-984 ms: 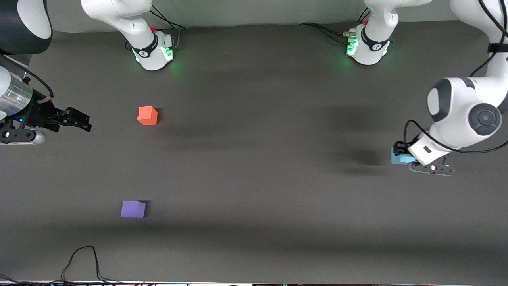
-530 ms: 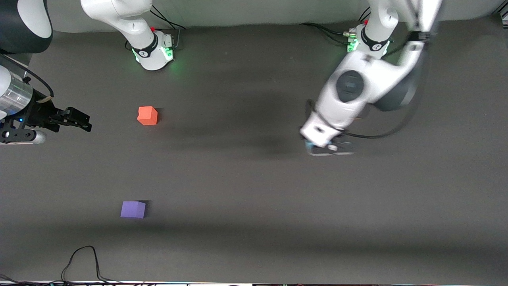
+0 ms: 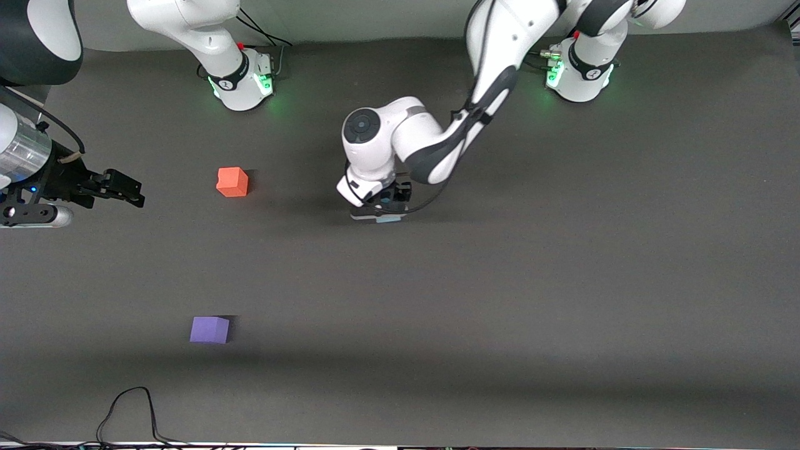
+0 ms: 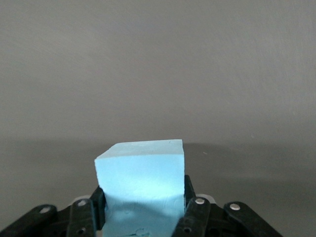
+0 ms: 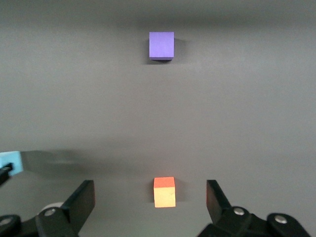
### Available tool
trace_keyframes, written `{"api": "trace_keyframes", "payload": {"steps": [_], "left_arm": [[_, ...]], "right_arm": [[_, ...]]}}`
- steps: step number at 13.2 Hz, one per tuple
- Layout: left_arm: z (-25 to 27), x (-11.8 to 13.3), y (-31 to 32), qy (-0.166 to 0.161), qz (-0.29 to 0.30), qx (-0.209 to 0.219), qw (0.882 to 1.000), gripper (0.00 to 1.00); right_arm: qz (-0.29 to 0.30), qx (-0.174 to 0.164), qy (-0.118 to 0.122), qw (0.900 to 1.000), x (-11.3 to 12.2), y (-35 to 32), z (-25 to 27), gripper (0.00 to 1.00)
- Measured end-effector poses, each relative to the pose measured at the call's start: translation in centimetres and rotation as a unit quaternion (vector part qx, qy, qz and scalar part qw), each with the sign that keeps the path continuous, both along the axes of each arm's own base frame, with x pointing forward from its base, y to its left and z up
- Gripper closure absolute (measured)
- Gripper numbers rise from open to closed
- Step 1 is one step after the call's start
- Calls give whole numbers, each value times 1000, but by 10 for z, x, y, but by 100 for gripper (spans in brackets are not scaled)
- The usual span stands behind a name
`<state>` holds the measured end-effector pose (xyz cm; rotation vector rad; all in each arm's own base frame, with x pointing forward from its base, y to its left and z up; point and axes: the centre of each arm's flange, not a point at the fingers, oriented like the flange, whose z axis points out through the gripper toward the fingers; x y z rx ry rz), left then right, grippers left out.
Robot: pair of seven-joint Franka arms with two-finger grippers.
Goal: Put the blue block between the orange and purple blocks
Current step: 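Carry the blue cube with the left gripper to the table middle, then release the blue cube and withdraw the left gripper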
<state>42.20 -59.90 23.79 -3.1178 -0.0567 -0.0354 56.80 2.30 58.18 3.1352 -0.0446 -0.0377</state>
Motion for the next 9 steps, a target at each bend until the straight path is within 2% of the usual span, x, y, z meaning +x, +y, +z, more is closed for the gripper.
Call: {"api": "trace_keyframes", "payload": {"steps": [3,4,7,8,9], "left_arm": [[-30,-14,-13,-6,-13,-5,1000,44],[-33,-14,-14,-6,-14,-5,1000,39],[-27,-5,-13,-14,-10,-9,1000,6],[-18,3,-12,-20,-5,-13,1000,0],[1,18,-5,-24,6,-12,1000,0]], "right_arm": [[-1,0,1,1000,0,-1,-1,0],[-1,0,1,1000,1,-1,-1,0],[-1,0,2,1000,1,-1,-2,0],[-1,0,2,1000,1,-1,-2,0],[-1,0,2,1000,1,-1,-2,1]]}}
